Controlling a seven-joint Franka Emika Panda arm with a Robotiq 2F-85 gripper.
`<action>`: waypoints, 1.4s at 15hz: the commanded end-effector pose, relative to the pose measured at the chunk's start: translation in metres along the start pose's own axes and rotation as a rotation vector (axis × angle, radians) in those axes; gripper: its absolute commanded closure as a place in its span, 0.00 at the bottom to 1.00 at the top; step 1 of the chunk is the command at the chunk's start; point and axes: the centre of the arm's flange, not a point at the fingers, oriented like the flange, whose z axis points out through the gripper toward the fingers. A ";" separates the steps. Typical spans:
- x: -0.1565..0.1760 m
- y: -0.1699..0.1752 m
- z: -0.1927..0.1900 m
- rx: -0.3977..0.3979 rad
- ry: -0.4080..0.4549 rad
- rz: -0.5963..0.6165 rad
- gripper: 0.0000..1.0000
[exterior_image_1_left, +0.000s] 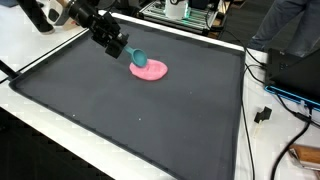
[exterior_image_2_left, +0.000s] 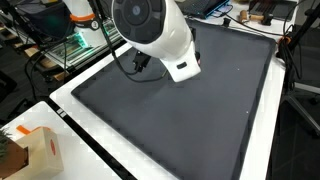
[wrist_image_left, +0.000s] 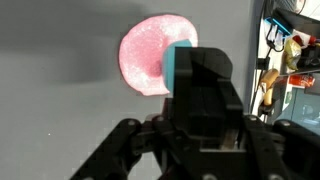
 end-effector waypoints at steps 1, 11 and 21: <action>0.010 0.016 0.005 0.041 -0.001 0.015 0.75; 0.015 0.038 0.021 -0.023 -0.004 0.048 0.75; 0.012 0.021 0.011 0.000 0.001 0.077 0.50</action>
